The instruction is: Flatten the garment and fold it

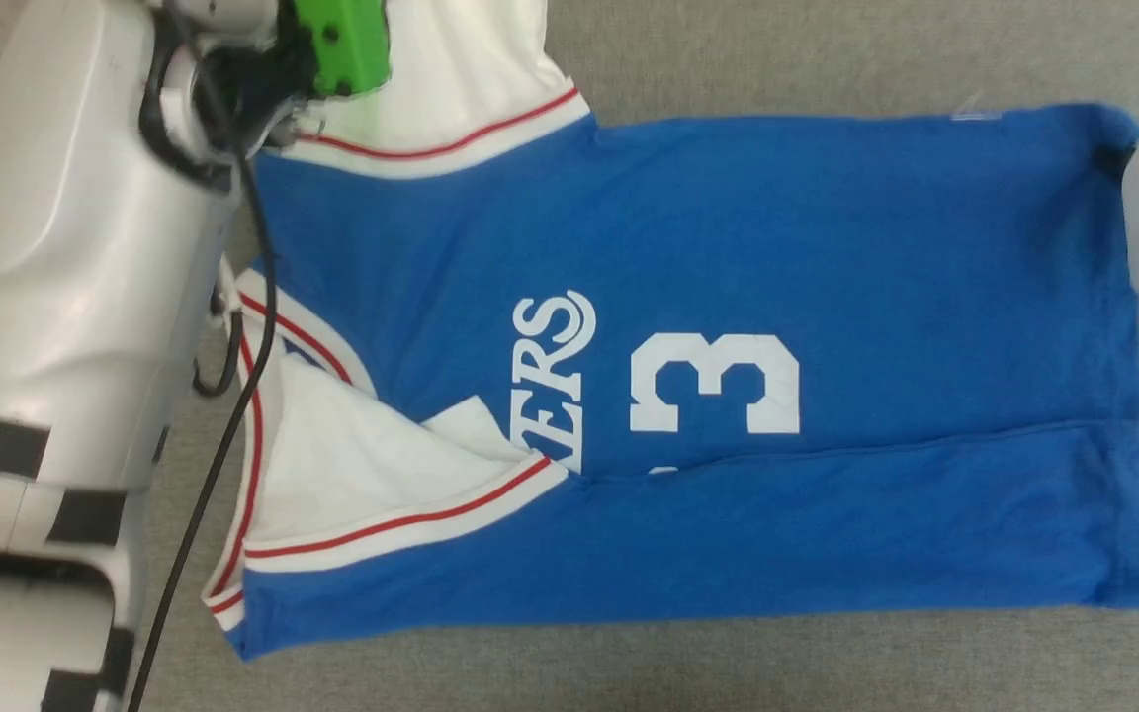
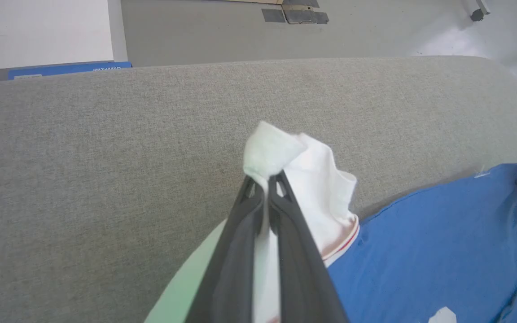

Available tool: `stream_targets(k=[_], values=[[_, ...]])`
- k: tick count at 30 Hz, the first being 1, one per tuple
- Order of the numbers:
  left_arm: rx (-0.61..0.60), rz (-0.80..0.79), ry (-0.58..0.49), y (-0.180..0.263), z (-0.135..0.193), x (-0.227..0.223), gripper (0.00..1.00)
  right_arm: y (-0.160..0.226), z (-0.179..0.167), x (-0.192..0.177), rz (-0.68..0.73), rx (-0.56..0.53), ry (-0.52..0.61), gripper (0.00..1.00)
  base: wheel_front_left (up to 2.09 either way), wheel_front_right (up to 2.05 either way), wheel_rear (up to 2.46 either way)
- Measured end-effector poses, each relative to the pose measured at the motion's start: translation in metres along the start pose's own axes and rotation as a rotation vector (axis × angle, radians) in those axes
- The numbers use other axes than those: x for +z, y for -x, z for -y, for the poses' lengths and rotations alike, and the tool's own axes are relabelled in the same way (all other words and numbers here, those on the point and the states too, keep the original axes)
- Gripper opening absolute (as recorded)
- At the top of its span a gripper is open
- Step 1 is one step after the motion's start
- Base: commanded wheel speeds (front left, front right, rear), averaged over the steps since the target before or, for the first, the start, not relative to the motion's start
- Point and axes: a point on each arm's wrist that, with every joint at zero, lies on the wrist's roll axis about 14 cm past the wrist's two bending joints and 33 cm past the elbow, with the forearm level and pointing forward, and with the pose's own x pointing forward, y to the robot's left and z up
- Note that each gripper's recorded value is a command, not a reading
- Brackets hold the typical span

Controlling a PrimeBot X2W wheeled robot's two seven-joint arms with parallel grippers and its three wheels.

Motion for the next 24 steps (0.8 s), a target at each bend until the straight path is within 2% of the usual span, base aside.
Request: stream_targets(k=[10,24], values=[[-0.013,0.114,-0.001,0.071,0.011,-0.001,0.00,0.039,-0.003,-0.015,0.088,0.018,-0.068,0.00,0.00,0.00,0.00],[0.021,0.106,0.137,0.149,0.023,-0.086,0.00,0.077,-0.024,-0.069,0.068,0.060,-0.120,0.00,0.00,0.00,0.00]])
